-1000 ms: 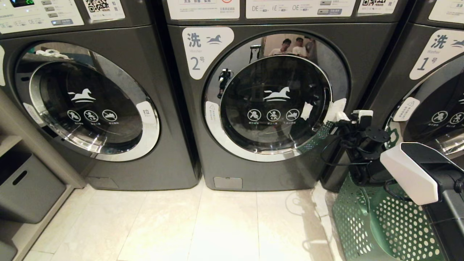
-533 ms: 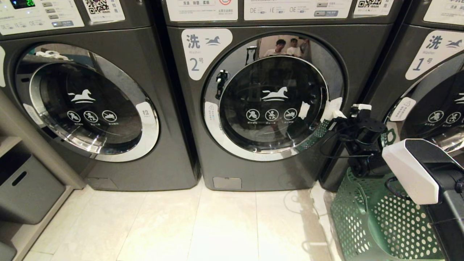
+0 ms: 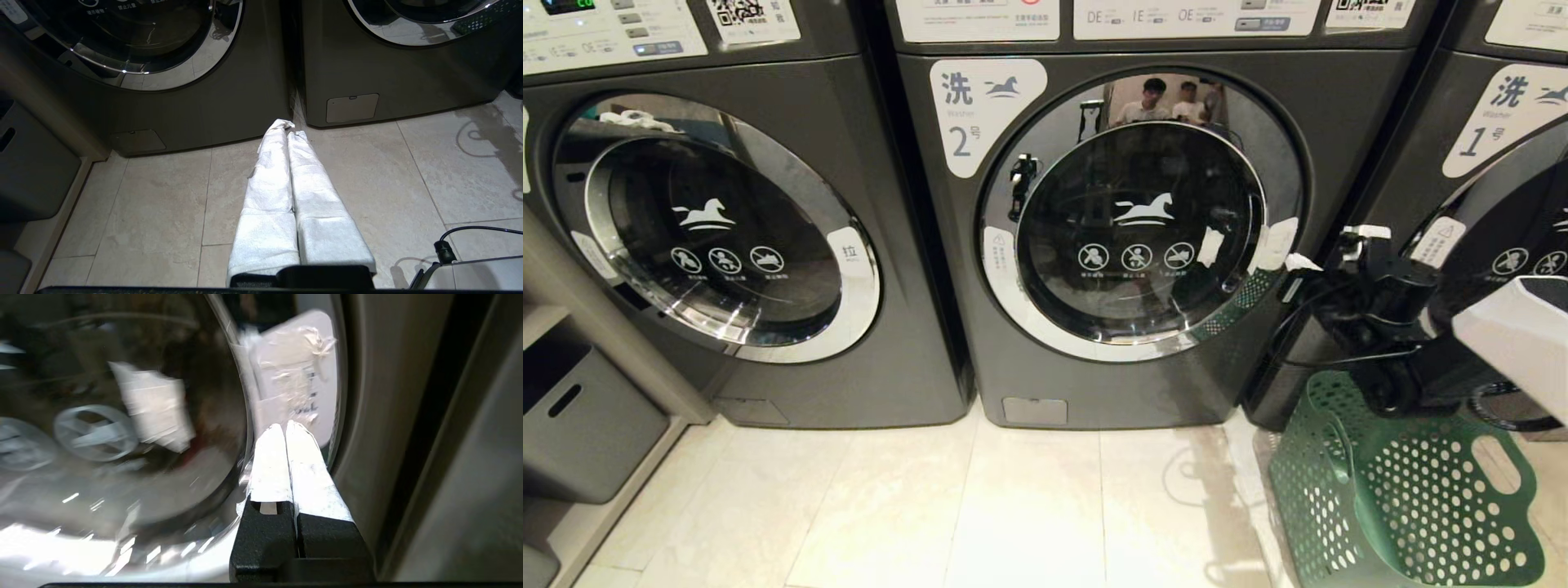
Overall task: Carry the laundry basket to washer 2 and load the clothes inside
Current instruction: Press the washing machine door tightly with the right hand, then press the washing machine switch
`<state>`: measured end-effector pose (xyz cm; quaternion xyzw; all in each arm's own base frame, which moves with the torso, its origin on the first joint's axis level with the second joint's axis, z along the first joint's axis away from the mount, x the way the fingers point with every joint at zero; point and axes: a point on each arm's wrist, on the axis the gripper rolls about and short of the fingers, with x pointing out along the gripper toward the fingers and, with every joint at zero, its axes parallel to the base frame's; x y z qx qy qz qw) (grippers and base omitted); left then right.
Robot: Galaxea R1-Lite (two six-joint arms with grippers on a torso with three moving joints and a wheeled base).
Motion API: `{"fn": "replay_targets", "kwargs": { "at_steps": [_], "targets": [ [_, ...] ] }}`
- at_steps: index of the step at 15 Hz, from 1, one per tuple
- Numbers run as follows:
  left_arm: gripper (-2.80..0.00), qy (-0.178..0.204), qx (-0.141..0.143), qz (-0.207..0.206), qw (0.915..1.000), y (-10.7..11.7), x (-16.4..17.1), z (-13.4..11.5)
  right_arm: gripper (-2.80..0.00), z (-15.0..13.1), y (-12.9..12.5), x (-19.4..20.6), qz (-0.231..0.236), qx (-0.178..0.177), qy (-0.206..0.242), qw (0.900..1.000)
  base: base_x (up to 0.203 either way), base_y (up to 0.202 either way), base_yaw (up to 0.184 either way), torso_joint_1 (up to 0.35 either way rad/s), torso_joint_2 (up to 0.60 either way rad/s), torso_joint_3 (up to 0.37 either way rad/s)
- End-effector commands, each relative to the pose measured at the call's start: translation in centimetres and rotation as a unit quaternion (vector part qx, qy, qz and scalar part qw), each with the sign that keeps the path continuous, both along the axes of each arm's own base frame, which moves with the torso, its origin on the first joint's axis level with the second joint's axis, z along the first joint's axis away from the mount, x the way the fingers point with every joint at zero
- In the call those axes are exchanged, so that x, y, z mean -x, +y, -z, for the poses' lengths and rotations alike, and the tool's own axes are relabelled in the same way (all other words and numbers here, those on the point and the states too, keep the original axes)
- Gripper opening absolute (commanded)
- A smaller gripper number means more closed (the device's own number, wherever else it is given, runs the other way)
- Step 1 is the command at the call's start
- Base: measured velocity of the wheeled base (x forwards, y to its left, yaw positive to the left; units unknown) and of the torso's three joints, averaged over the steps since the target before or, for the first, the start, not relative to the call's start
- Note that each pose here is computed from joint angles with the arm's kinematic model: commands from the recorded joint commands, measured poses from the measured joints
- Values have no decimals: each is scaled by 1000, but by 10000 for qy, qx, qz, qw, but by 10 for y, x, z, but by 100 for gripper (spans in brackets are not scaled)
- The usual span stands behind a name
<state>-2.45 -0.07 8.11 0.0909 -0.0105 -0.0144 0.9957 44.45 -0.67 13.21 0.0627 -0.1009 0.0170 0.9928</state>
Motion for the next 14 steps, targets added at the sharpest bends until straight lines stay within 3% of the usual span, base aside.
{"fn": "replay_targets", "kwargs": {
  "at_steps": [1, 3, 5, 9, 12, 14],
  "targets": [
    [-280, -8, -4, 8, 10000, 0, 0, 0, -280, -80, 6, 70, -80, 25, -460, 9989, 0, 0, 0, 0, 0, 0],
    [-280, -8, 21, 7, 10000, 0, 0, 0, -280, -110, 9, 144, -137, 116, -174, 9997, 0, 0, 0, 0, 0, 0],
    [-280, -12, 26, 12, 10000, 0, 0, 0, -280, -117, 10, 220, -159, 214, 170, 9995, 0, 0, 0, 0, 0, 0],
    [-280, -7, 34, 8, 10000, 0, 0, 0, -280, -80, 8, 342, 62, 277, 818, 9962, 0, 0, 0, 0, 0, 0],
    [-280, -7, 34, 8, 10000, 0, 0, 0, -280, -42, 6, 395, 348, 305, 1268, 9908, 0, 0, 0, 0, 0, 0],
    [-280, -7, 34, 9, 10000, 0, 0, 0, -280, -19, 5, 407, 467, 505, 1689, 9832, 0, 0, 0, 0, 0, 0]
  ]
}}
